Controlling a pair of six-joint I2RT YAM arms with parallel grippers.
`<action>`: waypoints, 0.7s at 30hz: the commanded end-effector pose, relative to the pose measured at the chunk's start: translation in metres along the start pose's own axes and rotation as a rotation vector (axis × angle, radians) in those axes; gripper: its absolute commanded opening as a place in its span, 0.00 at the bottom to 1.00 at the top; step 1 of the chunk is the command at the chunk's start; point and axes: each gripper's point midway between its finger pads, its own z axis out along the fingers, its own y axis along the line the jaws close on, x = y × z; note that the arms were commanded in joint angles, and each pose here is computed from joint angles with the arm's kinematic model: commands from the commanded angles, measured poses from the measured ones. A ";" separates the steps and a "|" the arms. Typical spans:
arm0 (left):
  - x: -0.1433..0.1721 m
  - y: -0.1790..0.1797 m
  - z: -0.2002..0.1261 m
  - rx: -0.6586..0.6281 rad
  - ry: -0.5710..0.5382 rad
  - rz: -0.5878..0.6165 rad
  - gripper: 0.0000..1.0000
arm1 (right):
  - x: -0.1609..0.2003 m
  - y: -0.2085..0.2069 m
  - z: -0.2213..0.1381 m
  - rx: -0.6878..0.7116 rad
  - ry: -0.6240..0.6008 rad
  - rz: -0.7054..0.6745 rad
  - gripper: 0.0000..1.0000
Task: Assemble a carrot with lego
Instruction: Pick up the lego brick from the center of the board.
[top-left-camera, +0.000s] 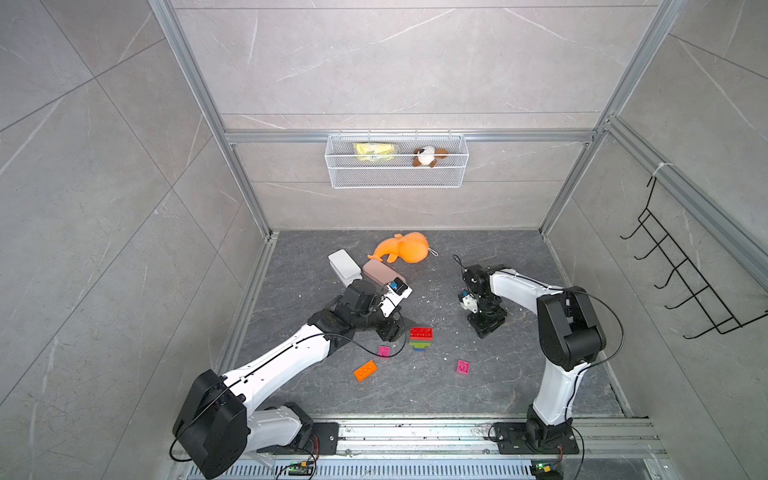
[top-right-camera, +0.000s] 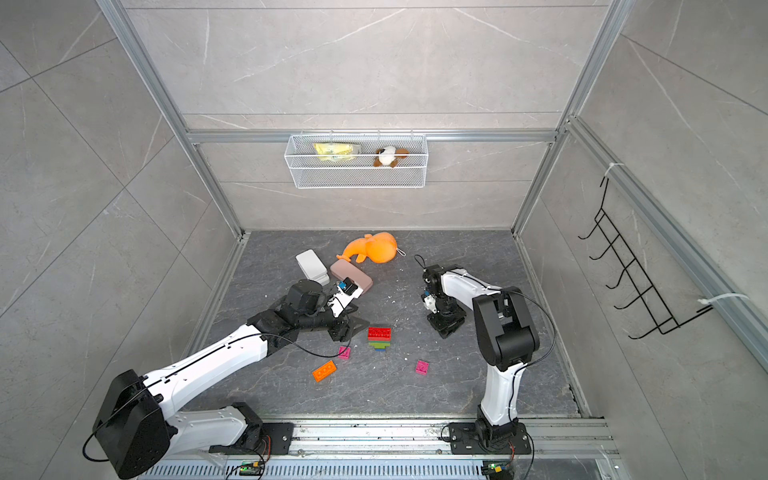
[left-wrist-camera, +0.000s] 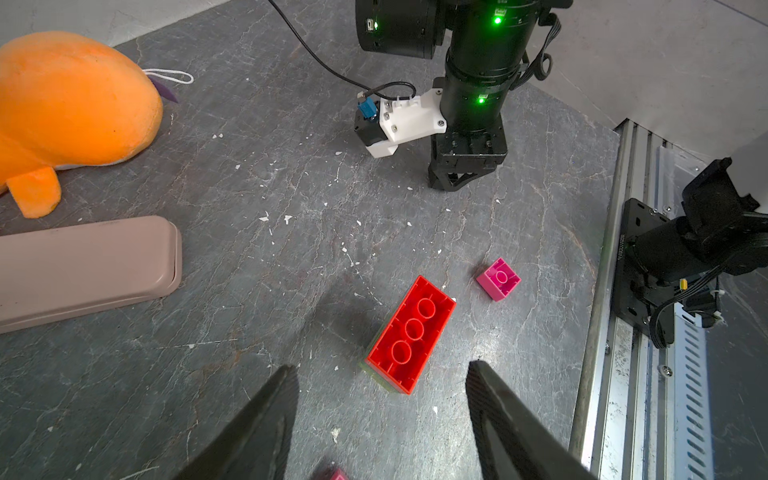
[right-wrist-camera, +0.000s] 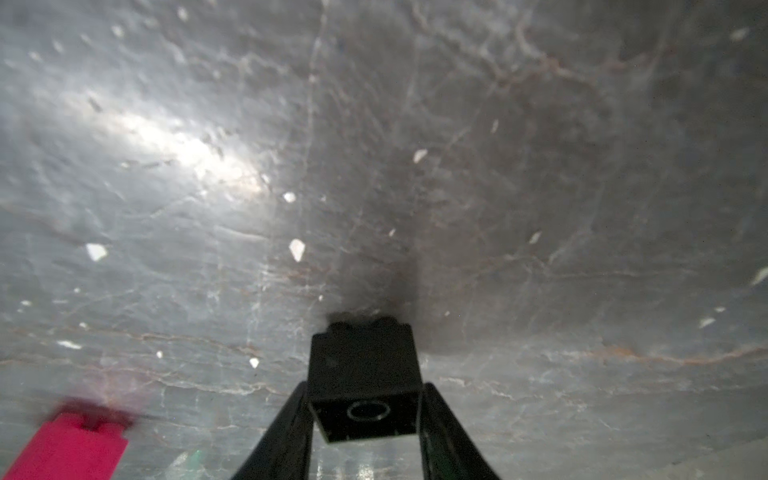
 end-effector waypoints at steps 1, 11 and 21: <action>-0.015 -0.002 -0.002 0.003 -0.032 -0.004 0.68 | -0.006 0.003 -0.001 -0.010 -0.007 -0.011 0.42; -0.013 0.000 -0.001 -0.006 -0.019 -0.010 0.68 | -0.011 0.003 -0.005 -0.013 -0.039 -0.009 0.45; -0.012 0.002 0.000 -0.010 -0.012 -0.018 0.68 | -0.013 0.004 -0.009 -0.021 -0.060 -0.008 0.42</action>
